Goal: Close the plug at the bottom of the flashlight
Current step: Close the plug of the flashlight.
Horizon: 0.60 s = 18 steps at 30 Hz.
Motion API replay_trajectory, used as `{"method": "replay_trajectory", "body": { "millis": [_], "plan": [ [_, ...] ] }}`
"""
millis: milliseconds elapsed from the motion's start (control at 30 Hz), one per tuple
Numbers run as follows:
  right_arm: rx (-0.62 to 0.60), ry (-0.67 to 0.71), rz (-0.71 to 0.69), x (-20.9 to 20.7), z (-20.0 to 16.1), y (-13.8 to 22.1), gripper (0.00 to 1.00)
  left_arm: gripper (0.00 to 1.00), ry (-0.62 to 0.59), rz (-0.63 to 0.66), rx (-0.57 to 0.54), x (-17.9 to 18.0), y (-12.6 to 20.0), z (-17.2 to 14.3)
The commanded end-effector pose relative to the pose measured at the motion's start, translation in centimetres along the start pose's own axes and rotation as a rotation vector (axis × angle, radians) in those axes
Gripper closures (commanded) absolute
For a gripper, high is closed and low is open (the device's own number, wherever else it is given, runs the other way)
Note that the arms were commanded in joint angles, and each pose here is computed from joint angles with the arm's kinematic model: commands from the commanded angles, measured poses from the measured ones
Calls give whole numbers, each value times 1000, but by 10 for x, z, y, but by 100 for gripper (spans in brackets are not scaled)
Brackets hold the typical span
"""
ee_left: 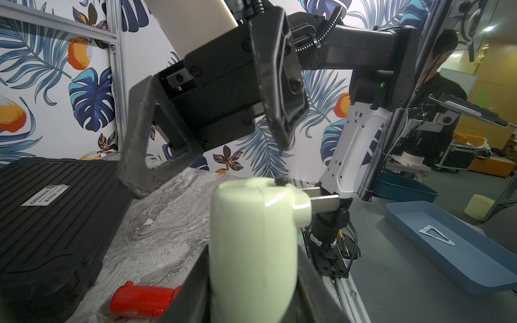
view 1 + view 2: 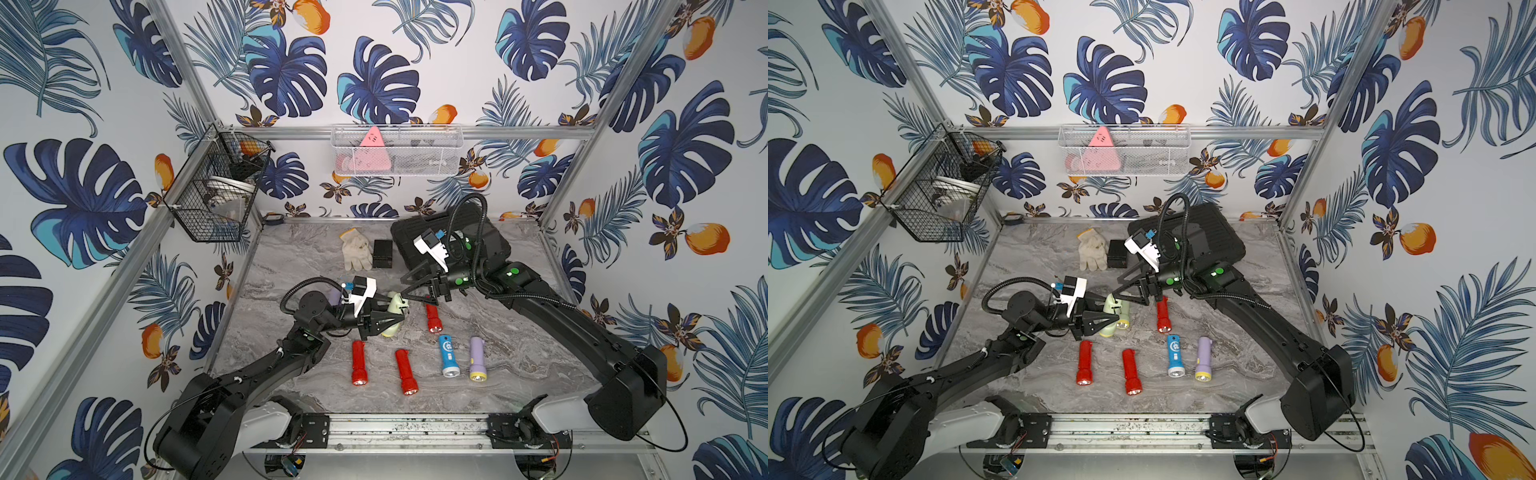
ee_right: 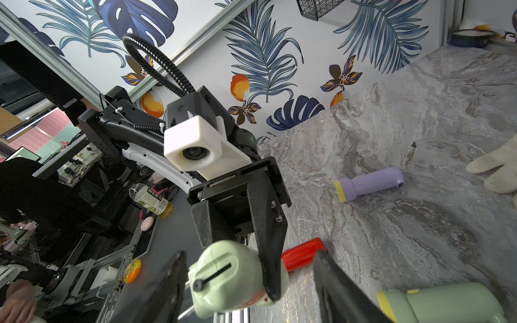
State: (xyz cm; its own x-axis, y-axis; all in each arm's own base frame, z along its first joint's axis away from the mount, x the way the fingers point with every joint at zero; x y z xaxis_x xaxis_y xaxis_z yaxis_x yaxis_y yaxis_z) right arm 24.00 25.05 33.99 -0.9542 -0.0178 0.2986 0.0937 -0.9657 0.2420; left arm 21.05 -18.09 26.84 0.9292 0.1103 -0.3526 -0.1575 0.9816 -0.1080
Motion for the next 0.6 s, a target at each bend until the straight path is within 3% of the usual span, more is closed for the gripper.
{"method": "replay_trajectory", "body": {
  "millis": [0,567],
  "plan": [
    [3,15,19,7,-2,-1,27,100,-34,-20,-2,-2,-1,3],
    [11,-10,23,3,-11,-5,38,100,-31,-38,-3,-4,-2,5]
  ]
}}
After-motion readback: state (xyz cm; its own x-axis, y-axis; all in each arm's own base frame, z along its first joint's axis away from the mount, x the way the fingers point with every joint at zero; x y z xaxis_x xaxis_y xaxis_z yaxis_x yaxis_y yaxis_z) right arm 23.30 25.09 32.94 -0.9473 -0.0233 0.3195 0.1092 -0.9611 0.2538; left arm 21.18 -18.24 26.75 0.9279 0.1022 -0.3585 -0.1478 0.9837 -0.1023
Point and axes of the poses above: each gripper's point midway between its finger pads, its own y axis back along the fingers, its own x axis along the line the jaws close on, z = x × y, the point moved 8 cm from there along y, back along the fingers, and after that the axes turned 12 degrees about y, right-handed, at the moved point
